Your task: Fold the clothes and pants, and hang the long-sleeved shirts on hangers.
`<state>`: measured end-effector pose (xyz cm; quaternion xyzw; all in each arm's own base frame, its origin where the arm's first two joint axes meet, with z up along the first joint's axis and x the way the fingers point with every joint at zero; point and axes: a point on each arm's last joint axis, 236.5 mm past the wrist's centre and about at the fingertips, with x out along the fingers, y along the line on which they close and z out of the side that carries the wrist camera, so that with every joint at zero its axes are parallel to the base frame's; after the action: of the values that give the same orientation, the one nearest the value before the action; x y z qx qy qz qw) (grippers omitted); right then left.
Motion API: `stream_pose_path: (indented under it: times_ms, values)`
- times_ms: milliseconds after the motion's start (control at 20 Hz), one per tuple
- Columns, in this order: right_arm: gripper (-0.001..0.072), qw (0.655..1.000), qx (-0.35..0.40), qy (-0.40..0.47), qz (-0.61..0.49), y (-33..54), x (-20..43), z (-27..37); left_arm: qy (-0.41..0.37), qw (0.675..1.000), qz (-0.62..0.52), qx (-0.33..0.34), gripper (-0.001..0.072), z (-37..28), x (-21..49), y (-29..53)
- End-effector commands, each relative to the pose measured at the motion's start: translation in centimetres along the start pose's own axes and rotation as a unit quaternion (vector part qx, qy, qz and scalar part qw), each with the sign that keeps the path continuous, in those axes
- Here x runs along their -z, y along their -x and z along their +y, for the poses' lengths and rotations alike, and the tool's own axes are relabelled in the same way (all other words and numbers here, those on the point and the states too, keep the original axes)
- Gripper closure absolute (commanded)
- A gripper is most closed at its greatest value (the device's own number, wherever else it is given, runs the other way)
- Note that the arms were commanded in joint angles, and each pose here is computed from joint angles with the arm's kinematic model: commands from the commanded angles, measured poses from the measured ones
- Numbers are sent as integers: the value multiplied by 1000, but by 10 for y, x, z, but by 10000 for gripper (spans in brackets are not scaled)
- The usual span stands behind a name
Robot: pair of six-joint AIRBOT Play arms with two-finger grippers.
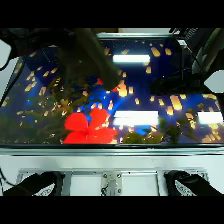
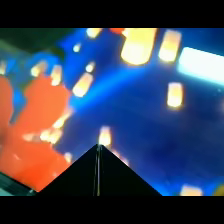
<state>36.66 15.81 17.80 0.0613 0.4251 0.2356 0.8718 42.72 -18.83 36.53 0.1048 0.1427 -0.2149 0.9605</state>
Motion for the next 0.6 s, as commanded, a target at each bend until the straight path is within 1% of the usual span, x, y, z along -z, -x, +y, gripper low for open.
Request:
stream_pose_path:
  times_ms: [0, 100, 150, 250, 300, 350, 400, 450, 550]
  values:
    - [687, 999, 19, 15, -45, 19, -22, -11, -4, 995, -74, 66, 678, -60, -42, 45]
    - [687, 995, 69, 7, -75, 46, -33, -42, 40, 996, -31, 75, 678, -68, -11, 29]
    - [687, 993, 85, -4, -86, 57, -35, -56, 63, 995, 4, 73, 678, -68, 16, 14]
    - [679, 989, 106, -45, -96, 69, -35, -79, 110, 988, 85, 61, 678, -68, 85, -21]
    - [673, 988, 113, -58, -92, 70, -32, -88, 121, 983, 131, 51, 678, -64, 126, -38]
    - [489, 988, 115, -66, -77, 64, -27, -95, 127, 974, 183, 40, 678, -62, 173, -53]
    - [183, 989, 115, -72, -62, 57, -22, -100, 131, 964, 229, 31, 678, -59, 218, -66]
    - [4, 990, 112, -78, -42, 44, -15, -104, 138, 951, 275, 19, 678, -53, 263, -77]
    - [4, 991, 89, -104, -5, 14, 0, -108, 168, 922, 349, -10, 678, -37, 335, -89]
